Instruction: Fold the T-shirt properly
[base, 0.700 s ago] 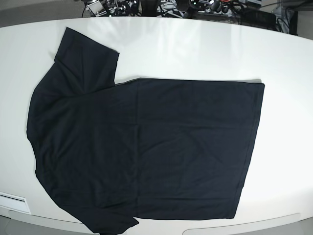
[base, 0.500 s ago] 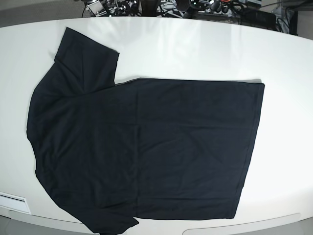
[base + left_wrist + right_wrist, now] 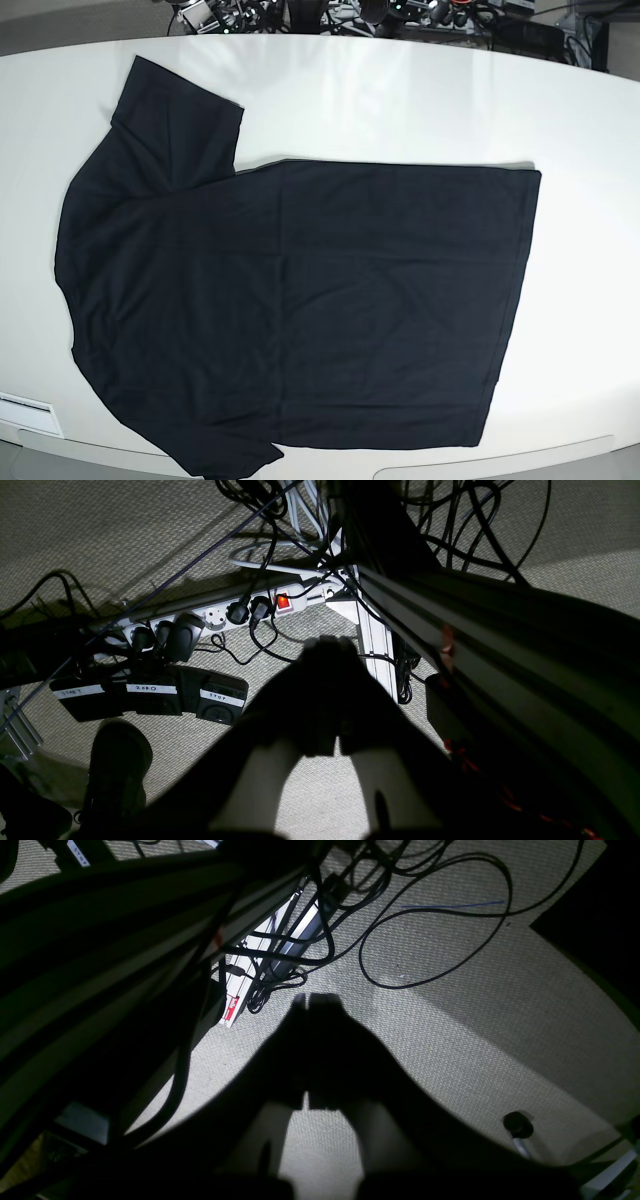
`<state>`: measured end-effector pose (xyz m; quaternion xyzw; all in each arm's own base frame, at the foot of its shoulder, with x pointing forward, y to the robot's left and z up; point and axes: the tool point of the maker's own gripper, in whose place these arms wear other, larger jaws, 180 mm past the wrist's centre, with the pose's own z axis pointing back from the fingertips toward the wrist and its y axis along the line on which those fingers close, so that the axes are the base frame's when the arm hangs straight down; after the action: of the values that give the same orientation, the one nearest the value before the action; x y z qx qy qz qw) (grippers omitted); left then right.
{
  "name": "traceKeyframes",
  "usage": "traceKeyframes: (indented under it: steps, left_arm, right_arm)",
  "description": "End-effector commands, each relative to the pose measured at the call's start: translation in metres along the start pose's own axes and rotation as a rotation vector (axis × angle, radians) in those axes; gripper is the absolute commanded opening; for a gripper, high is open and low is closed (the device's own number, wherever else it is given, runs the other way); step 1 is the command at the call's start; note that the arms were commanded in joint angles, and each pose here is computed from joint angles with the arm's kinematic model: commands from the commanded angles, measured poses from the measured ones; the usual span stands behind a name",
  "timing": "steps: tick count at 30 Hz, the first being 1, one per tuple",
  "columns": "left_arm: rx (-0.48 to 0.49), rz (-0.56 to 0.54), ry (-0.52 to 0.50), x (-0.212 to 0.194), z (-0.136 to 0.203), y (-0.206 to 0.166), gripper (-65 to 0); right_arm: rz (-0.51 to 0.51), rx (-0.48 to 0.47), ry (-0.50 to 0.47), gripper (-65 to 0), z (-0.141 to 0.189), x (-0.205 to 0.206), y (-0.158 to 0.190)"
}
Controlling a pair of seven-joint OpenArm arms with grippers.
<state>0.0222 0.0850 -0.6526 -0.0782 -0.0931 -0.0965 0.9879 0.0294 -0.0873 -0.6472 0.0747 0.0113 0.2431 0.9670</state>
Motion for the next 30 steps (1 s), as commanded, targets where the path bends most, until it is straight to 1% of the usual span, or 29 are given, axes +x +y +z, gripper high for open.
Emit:
traceKeyframes:
  steps: [1,5,8,10,12,14,16,19,22,24,26,30]
  left_arm:
    - [-0.006,0.002,-0.012,0.002,0.000,-0.003,-65.0]
    - [-0.007,0.002,-0.017,0.003,0.000,-0.004,-65.0]
    - [-0.007,0.002,-0.011,0.002,0.000,-0.004,-65.0]
    - [-0.007,0.001,0.017,-0.002,0.000,-0.004,-65.0]
    - [-0.010,-0.006,0.059,-0.010,0.001,-0.004,-65.0]
    - [-0.035,-0.055,0.093,-0.020,0.004,-0.006,-65.0]
    - [-0.052,-0.091,0.121,-0.035,0.010,-0.007,-65.0]
    - [-0.049,-0.095,0.144,-0.061,0.022,-0.002,-65.0]
    - [-0.048,-0.105,0.141,-0.080,0.036,0.002,-65.0]
    - [-0.048,-0.117,0.134,-0.090,0.048,0.006,-65.0]
    - [-0.049,-0.135,0.132,-0.099,0.062,0.009,-65.0]
    - [-0.077,-0.120,0.161,-0.116,0.096,0.008,-65.0]
  right_arm:
    - [0.002,-0.003,-0.012,-65.0,0.001,0.005,-0.003]
    - [0.002,-0.002,-0.012,-65.0,0.001,0.005,-0.002]
    - [0.008,0.016,-0.008,-65.0,0.001,0.004,0.001]
    - [0.014,0.029,0.031,-65.0,0.001,-0.003,0.003]
    - [0.014,0.022,0.089,-65.0,0.002,-0.014,0.000]
    - [0.011,0.006,0.128,-65.0,0.004,-0.028,-0.004]
    - [0.011,-0.007,0.140,-65.0,0.006,-0.042,-0.007]
    - [0.026,0.002,0.153,-65.0,0.012,-0.068,-0.005]
    - [0.059,0.072,0.183,-65.0,0.022,-0.098,0.012]
    - [0.045,0.101,0.212,-65.0,0.032,-0.116,0.021]
    - [0.033,0.113,0.233,-65.0,0.045,-0.130,0.027]
    - [0.063,0.095,0.242,-65.0,0.075,-0.151,0.034]
